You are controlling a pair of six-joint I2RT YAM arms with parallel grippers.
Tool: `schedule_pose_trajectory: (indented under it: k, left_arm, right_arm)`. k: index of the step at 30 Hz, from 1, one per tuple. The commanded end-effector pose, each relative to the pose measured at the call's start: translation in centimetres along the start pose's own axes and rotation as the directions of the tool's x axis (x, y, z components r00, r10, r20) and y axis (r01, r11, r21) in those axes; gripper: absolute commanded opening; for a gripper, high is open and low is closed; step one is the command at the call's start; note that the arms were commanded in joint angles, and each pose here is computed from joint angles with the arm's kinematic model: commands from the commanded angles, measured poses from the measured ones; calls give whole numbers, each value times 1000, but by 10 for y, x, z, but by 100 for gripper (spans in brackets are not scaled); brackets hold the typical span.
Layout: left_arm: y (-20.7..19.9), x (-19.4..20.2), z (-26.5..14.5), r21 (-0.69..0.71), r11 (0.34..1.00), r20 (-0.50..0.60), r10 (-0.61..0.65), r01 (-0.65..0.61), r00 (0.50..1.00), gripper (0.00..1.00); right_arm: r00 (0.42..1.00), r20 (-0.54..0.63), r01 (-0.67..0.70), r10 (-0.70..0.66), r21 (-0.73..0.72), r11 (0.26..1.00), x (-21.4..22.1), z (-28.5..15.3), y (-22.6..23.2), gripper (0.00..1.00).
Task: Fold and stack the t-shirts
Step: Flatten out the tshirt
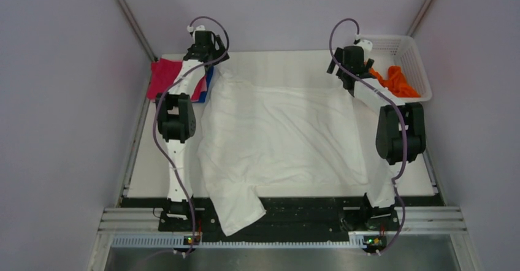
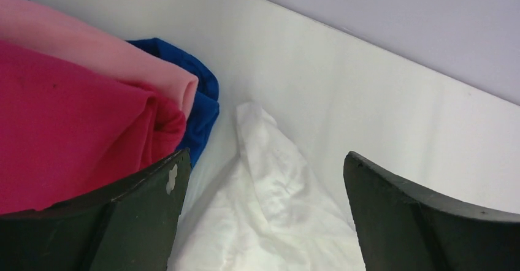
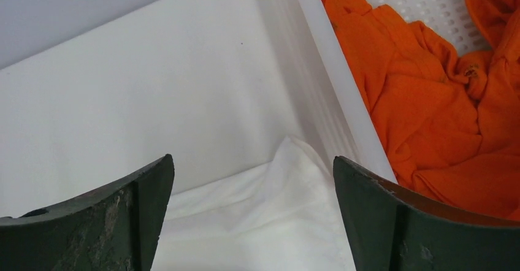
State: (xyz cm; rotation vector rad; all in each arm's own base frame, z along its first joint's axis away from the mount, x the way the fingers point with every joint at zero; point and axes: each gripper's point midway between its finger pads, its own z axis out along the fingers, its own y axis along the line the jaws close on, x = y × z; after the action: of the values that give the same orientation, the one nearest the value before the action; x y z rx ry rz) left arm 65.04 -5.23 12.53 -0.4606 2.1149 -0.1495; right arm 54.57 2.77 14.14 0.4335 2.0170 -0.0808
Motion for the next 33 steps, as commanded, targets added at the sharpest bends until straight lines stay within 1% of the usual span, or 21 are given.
schedule_pose_trajectory:
  k: [1, 5, 7, 9, 11, 12, 14, 16, 18, 19, 23, 27, 33]
  left_arm:
    - [-30, -47, -61, 134, 989, 81, -76, 65, 994, 99]
    - [-38, -19, -77, 190, 974, 19, -127, 121, 992, 98]
    - [-45, 1, -79, 218, 963, -51, -152, 160, 987, 98]
    - [-49, 17, -74, 218, 959, -74, -171, 183, 982, 98]
    - [-53, 21, -66, 204, 959, -59, -190, 198, 980, 99]
    - [-55, 29, -57, 199, 958, -73, -196, 207, 978, 98]
    - [-59, 35, -44, 190, 956, -92, -210, 225, 973, 98]
    - [-60, 41, -34, 180, 953, -108, -226, 242, 968, 98]
    - [-60, 46, -26, 174, 950, -115, -241, 258, 964, 98]
    - [-55, 46, -22, 144, 954, -102, -250, 263, 963, 98]
    - [-42, 48, -25, 89, 962, -79, -250, 256, 965, 99]
    - [-38, 50, -28, 95, 962, -49, -251, 254, 967, 99]
    - [-44, 63, -10, 112, 958, -93, -255, 265, 962, 98]
  right_arm:
    - [995, 56, -74, 80, -107, 991, -34, -37, 13, 99]
    - [989, -24, -148, 146, -217, 965, 0, -66, 19, 99]
    - [984, -54, -177, 169, -241, 954, 16, -76, 17, 99]
    - [981, -81, -192, 177, -274, 942, 29, -85, 19, 99]
    - [978, -122, -199, 170, -298, 933, 44, -89, 20, 99]
    - [977, -140, -198, 163, -302, 932, 50, -90, 20, 99]
    - [975, -163, -192, 149, -293, 937, 60, -90, 18, 99]
    - [978, -161, -178, 136, -286, 941, 63, -86, 16, 99]
    - [978, -167, -168, 126, -272, 948, 67, -81, 14, 99]
    - [977, -175, -166, 122, -265, 950, 69, -79, 14, 99]
    - [975, -187, -164, 117, -259, 952, 75, -74, 13, 99]
    - [975, -187, -158, 117, -226, 961, 82, -66, 8, 99]
    - [964, -241, -169, 115, -216, 962, 102, -58, 9, 99]
